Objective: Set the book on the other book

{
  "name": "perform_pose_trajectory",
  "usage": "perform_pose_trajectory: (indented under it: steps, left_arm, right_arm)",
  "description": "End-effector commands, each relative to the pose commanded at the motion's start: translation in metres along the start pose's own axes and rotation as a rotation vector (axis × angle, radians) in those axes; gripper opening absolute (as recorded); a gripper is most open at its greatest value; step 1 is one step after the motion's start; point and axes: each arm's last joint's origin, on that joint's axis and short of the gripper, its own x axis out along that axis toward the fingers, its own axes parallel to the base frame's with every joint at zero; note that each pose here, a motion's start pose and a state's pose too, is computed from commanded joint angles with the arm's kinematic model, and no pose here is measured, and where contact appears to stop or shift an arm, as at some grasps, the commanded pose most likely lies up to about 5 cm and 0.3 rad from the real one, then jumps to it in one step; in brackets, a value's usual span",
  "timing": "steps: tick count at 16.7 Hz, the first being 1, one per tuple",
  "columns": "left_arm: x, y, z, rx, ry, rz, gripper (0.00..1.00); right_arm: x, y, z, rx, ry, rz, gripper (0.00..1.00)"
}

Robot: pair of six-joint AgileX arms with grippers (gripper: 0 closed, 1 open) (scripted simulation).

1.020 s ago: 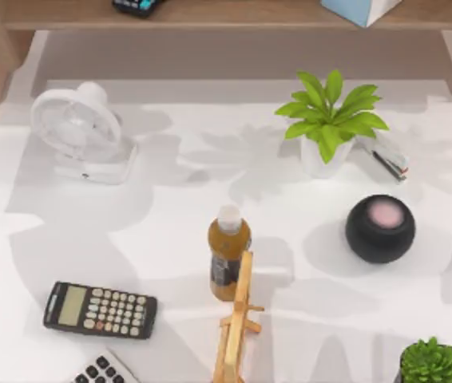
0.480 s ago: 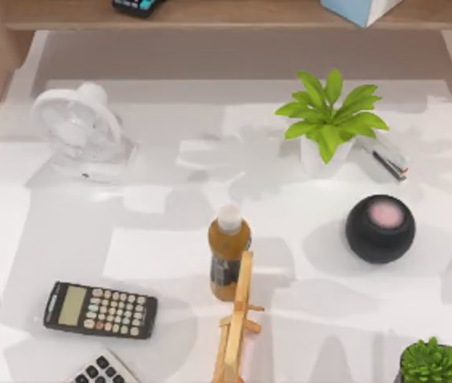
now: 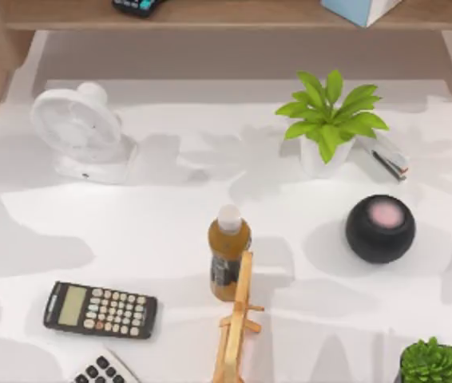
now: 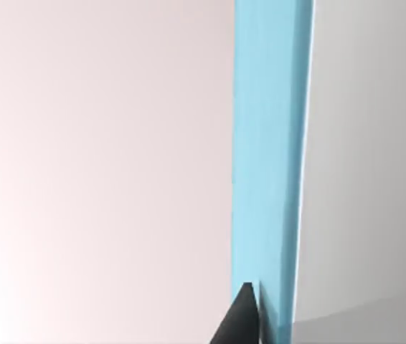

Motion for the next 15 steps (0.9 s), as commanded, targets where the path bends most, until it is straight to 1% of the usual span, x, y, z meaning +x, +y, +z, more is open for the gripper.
perform_pose_trajectory:
  steps: [2,4,7,9,12,15]
  left_arm:
    - [-0.006,-0.035,-0.005,0.072,0.005,-0.095,0.00]
    - [-0.013,-0.072,-0.005,0.116,-0.008,-0.192,0.00]
    - [-0.021,-0.124,0.002,0.138,-0.051,-0.329,0.00]
    - [-0.027,-0.152,0.008,0.141,-0.085,-0.402,0.00]
    - [-0.032,-0.177,0.016,0.137,-0.123,-0.470,0.00]
    - [-0.033,-0.180,0.017,0.136,-0.129,-0.479,0.00]
  right_arm:
    - [0.000,0.000,0.000,0.000,0.000,0.000,1.00]
    - [0.000,0.000,0.000,0.000,0.000,0.000,1.00]
    - [0.000,0.000,0.000,0.000,0.000,0.000,1.00]
    - [0.000,0.000,0.000,0.000,0.000,0.000,1.00]
    - [0.000,0.000,0.000,0.000,0.000,0.000,1.00]
    - [0.000,0.000,0.000,0.000,0.000,0.000,1.00]
